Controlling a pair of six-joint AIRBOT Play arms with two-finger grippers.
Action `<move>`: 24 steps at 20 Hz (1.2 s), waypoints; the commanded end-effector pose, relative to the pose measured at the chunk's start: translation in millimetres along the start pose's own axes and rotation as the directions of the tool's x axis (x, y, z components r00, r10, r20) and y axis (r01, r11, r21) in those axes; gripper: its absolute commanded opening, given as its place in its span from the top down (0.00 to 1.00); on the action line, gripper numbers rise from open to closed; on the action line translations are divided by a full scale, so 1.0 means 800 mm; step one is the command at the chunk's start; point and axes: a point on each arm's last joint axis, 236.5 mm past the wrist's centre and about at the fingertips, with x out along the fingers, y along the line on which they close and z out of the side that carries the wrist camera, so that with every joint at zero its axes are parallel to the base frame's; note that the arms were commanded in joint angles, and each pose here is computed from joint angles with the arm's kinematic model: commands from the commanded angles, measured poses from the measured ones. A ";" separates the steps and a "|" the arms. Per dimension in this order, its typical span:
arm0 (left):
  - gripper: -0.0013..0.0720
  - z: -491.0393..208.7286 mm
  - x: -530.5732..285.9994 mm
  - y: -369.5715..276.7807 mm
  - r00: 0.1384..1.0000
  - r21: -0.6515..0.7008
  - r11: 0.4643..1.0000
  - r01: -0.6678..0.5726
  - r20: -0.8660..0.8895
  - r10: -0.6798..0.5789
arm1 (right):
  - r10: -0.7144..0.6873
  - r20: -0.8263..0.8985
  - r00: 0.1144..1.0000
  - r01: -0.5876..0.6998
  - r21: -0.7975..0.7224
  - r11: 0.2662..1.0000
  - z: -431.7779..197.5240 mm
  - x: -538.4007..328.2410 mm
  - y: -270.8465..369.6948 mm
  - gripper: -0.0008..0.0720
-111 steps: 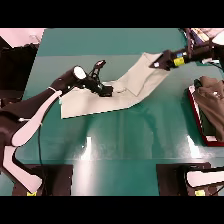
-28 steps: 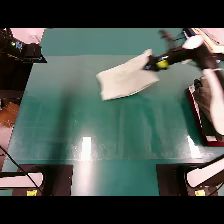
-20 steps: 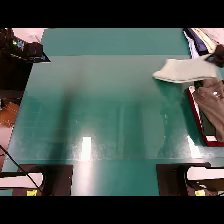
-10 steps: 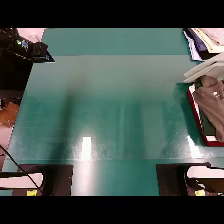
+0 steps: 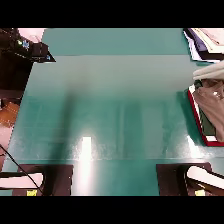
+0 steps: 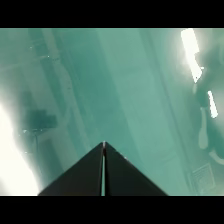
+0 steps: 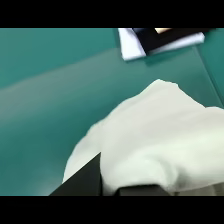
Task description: Fold the shirts.
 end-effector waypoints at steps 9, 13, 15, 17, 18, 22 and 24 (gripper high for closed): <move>0.94 -0.003 0.000 -0.001 1.000 0.021 1.000 0.003 -0.012 -0.003 | -0.397 -0.389 0.831 0.404 -0.066 0.912 -0.207 -0.049 -0.115 0.77; 0.94 -0.003 0.000 -0.001 1.000 0.021 1.000 0.003 -0.010 -0.003 | -0.430 -0.472 0.770 0.440 -0.095 0.893 -0.261 -0.057 -0.128 0.36; 0.94 0.000 0.000 0.000 1.000 0.021 1.000 0.001 0.000 -0.001 | -0.435 -0.461 0.774 0.449 -0.086 0.889 -0.263 -0.062 -0.127 0.36; 0.94 0.010 0.000 0.002 0.999 0.020 1.000 -0.008 0.034 0.007 | -0.425 -0.424 0.800 0.447 -0.051 0.893 -0.250 -0.066 -0.119 0.36; 0.94 0.015 -0.001 0.003 0.999 0.019 1.000 -0.011 0.049 0.010 | -0.390 -0.406 0.827 0.414 -0.032 0.910 -0.241 -0.065 -0.107 0.36; 0.94 0.018 -0.001 -0.001 0.998 0.015 1.000 0.003 0.059 -0.004 | -0.159 -0.284 0.946 0.183 0.060 0.981 -0.193 -0.058 -0.028 0.37; 0.94 0.018 -0.001 -0.001 0.998 0.015 1.000 0.003 0.059 -0.004 | -0.033 -0.217 0.976 0.054 0.091 0.994 -0.170 -0.060 0.013 0.38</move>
